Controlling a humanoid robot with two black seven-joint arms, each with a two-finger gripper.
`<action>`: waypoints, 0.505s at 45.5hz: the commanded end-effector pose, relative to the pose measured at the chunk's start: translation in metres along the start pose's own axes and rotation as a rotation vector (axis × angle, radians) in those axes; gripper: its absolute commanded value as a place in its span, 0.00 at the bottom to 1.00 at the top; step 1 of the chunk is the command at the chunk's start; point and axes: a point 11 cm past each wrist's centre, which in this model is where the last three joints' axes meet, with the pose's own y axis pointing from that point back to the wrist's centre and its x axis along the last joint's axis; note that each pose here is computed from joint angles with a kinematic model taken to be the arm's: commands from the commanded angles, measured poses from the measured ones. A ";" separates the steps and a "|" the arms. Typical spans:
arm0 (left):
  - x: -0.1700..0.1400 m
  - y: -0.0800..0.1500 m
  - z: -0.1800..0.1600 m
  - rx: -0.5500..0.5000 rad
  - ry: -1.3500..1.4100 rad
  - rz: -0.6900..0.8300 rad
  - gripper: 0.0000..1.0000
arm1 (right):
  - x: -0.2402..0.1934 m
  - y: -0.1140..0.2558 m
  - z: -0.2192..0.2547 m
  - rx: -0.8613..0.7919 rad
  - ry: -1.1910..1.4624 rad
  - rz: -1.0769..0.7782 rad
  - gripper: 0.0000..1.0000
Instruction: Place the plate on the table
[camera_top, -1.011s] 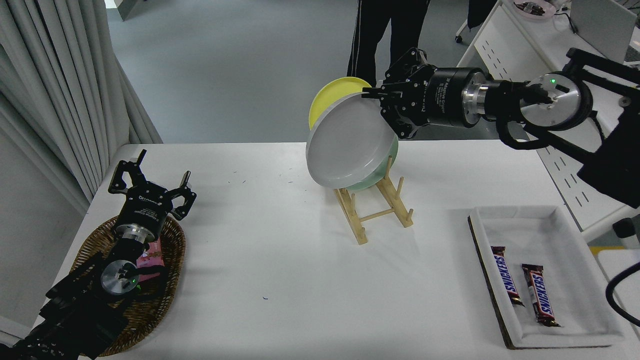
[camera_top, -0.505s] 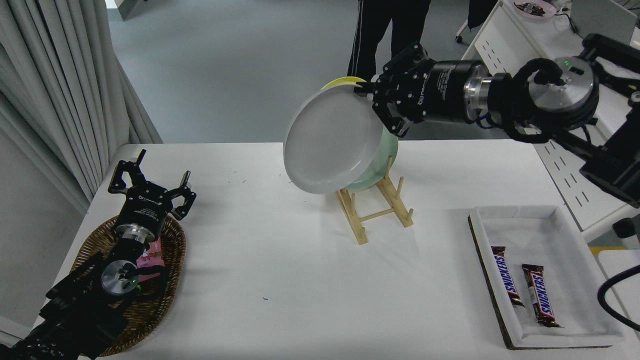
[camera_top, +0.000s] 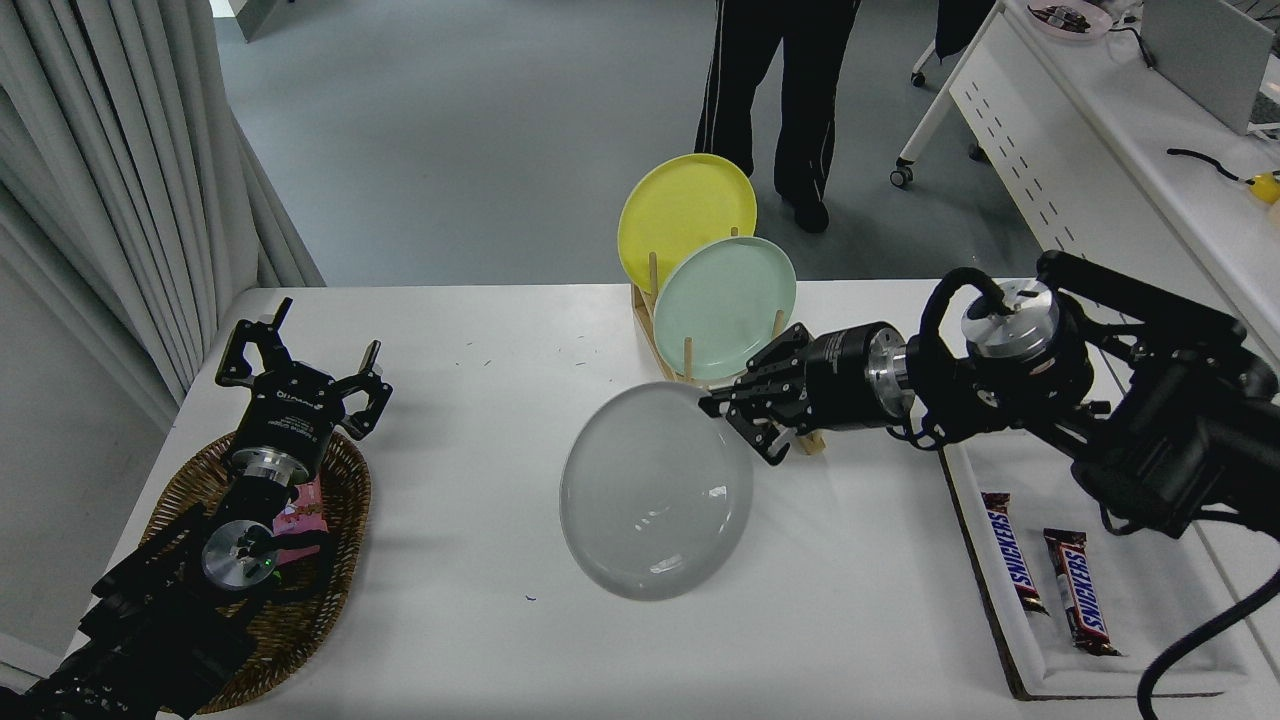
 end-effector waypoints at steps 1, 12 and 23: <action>0.000 0.000 0.000 0.000 0.000 0.000 1.00 | 0.056 -0.027 0.011 -0.038 -0.074 0.211 0.00; 0.000 0.000 0.000 0.000 0.000 0.000 1.00 | 0.077 -0.035 0.015 -0.051 -0.097 0.253 0.00; 0.000 0.000 0.000 0.000 0.000 0.000 1.00 | 0.066 -0.034 0.011 -0.043 -0.091 0.194 0.00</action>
